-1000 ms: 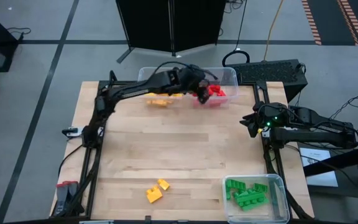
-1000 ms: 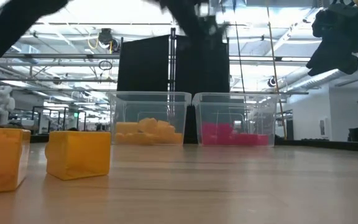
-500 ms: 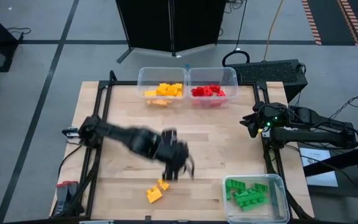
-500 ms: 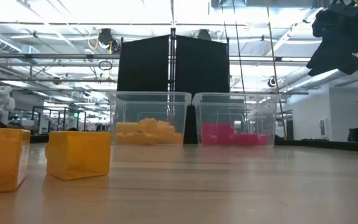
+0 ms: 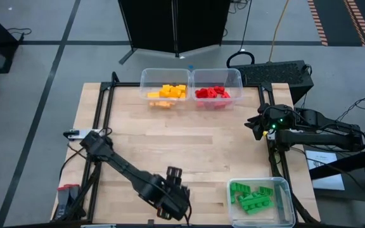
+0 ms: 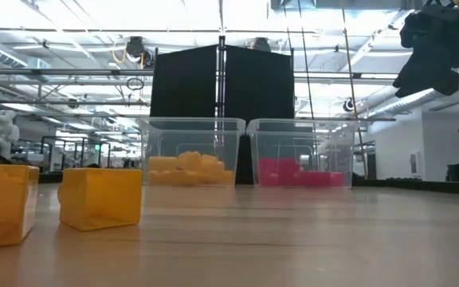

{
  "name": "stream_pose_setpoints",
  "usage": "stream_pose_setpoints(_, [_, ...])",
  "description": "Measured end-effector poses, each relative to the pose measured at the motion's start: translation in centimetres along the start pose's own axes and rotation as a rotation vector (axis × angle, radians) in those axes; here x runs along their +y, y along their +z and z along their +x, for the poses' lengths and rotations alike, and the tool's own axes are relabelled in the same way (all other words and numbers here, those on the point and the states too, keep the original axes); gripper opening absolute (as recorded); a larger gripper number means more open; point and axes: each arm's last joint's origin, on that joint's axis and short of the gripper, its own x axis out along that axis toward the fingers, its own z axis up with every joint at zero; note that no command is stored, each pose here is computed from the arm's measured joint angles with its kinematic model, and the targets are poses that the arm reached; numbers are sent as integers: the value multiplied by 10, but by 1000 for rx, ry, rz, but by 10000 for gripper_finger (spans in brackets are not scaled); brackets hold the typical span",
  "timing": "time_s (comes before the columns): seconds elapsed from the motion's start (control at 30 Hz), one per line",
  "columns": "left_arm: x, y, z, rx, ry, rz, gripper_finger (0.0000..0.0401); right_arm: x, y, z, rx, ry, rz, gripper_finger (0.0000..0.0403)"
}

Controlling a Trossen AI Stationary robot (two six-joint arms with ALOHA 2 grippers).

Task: Sort blocks
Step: Put the yellow game piece into the top left transparent bin

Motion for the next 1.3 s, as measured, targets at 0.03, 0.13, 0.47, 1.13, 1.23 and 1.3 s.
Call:
stream_pose_setpoints(0.03, [-4,-1,7,27,-21,29,238,0,0,0,0,0,3,144])
stream_pose_setpoints(0.13, [-10,-4,23,106,-40,74,238,0,0,0,0,0,3,144])
stream_pose_setpoints(0.47, [-14,-18,57,217,-37,169,238,0,0,0,0,0,21,144])
stream_pose_setpoints(1.13, [24,-54,66,84,-105,209,238,0,1,0,-24,-25,19,144])
stream_pose_setpoints(1.23, [24,-55,73,66,-115,267,238,-1,1,0,-37,-45,21,144])
stream_pose_setpoints(1.3, [25,-57,80,53,-143,266,238,-1,1,0,-37,-45,21,144])
